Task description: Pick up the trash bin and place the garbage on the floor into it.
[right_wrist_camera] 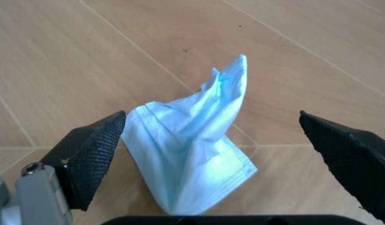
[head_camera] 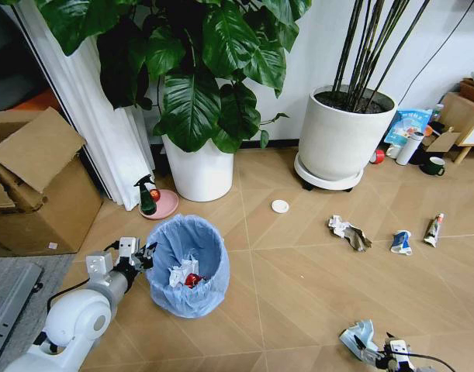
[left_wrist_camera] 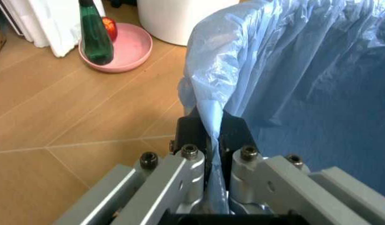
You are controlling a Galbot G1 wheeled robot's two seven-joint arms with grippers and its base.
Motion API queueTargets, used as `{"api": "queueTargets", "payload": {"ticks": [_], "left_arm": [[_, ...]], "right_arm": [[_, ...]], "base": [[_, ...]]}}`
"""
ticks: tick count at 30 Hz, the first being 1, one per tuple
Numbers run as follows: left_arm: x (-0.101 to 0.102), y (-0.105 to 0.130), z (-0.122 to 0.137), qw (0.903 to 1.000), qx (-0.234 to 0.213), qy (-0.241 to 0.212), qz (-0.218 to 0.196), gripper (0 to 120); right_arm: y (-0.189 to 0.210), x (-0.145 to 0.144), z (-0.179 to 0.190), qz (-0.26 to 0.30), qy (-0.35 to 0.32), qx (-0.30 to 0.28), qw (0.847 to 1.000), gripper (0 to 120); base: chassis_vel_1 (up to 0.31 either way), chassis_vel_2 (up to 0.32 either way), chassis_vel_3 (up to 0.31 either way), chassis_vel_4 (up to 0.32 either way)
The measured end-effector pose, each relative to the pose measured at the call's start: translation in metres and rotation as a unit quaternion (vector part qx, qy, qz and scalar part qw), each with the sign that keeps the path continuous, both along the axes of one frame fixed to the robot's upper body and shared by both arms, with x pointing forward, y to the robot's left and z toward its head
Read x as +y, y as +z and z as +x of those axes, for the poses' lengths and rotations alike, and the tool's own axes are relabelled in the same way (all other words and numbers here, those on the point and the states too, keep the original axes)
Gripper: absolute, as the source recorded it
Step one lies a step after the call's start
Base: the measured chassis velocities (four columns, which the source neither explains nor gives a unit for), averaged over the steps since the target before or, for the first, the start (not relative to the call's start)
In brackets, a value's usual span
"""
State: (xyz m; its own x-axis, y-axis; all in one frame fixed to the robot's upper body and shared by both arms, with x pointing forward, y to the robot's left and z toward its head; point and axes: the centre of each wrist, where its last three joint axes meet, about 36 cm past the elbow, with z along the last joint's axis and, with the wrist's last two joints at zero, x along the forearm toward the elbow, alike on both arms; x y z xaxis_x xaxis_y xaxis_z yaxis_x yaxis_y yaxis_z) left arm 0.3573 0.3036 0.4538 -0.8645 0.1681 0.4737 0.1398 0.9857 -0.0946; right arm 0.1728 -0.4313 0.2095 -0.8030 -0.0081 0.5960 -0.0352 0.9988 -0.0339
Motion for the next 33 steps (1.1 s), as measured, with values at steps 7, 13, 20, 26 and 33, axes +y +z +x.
{"api": "queueTargets", "payload": {"ticks": [7,13,20,26,33], "left_arm": [[-0.002,0.0,-0.001,1.0,0.001,-0.004,0.003,0],[-0.003,0.002,-0.001,1.0,0.0,-0.003,0.007,0],[-0.004,0.002,-0.001,1.0,0.0,-0.002,0.007,0],[-0.005,0.001,-0.002,1.0,0.002,0.0,0.006,0],[-0.007,0.002,-0.004,1.0,0.003,0.003,0.009,0]], "right_arm": [[-0.02,0.005,0.014,0.018,-0.012,-0.001,1.0,97],[-0.03,0.007,0.016,0.029,-0.021,0.004,0.999,77],[-0.037,0.007,0.016,0.032,-0.028,0.006,0.999,52],[-0.041,0.006,0.015,0.035,-0.032,0.011,0.999,32],[-0.044,0.007,0.016,0.037,-0.035,0.013,0.999,3]], "base": [[0.0,0.0,0.0,0.0],[0.0,0.0,0.0,0.0],[0.0,0.0,0.0,0.0],[0.0,0.0,0.0,0.0],[0.0,0.0,0.0,0.0]]}}
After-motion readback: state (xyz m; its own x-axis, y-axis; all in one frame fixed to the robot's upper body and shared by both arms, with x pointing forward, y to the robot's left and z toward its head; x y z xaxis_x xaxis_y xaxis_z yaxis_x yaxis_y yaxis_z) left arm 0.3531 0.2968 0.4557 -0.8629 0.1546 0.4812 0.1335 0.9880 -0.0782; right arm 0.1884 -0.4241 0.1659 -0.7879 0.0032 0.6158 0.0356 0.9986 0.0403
